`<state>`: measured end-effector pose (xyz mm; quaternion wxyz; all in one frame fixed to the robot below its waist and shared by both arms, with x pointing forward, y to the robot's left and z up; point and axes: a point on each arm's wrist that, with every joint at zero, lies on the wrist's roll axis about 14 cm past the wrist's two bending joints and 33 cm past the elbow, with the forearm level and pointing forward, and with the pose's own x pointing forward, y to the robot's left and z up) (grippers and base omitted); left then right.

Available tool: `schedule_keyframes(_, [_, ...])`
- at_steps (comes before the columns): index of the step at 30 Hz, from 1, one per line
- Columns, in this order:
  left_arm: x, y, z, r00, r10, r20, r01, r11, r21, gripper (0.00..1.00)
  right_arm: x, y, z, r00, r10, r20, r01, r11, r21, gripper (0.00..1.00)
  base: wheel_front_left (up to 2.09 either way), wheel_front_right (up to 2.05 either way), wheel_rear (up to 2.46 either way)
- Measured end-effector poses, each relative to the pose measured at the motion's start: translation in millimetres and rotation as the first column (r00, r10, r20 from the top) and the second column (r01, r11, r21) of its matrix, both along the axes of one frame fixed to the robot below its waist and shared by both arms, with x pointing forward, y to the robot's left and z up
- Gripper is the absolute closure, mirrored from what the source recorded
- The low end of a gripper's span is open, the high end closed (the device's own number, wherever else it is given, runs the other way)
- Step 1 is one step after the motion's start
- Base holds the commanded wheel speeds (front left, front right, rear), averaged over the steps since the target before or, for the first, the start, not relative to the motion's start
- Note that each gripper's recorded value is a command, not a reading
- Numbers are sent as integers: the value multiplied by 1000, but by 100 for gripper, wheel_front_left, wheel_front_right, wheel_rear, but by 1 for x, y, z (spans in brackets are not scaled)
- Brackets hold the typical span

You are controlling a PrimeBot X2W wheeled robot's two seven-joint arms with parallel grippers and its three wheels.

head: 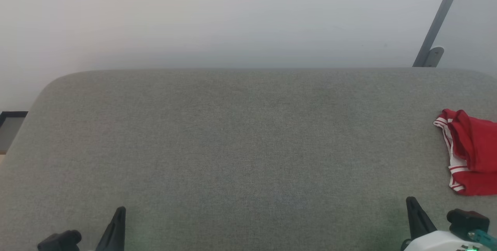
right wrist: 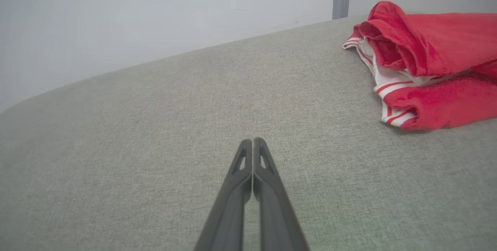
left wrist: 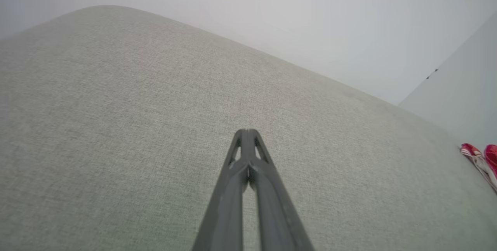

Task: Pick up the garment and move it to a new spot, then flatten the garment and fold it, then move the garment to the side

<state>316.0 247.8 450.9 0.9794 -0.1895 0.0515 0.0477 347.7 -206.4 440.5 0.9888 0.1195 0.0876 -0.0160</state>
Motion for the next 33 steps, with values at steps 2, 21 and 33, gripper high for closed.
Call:
schedule_keyframes(2, [2, 0, 1, 1000, 8, 0, -8, 999, -30, 100, 1, 0, 1, 1000, -12, 1, 12, 999, 37, 100, 0, 0, 0])
schedule_keyframes(21, [19, -7, 9, 998, 65, 15, -57, 948, -312, 100, 13, -1, 16, 996, -90, 21, 77, 935, 347, 100, 0, 0, 0])
schedule_keyframes(33, [28, -11, 15, 996, 83, 23, -64, 890, -451, 100, 17, -1, 21, 992, -122, 17, 97, 859, 502, 100, 0, 0, 0])
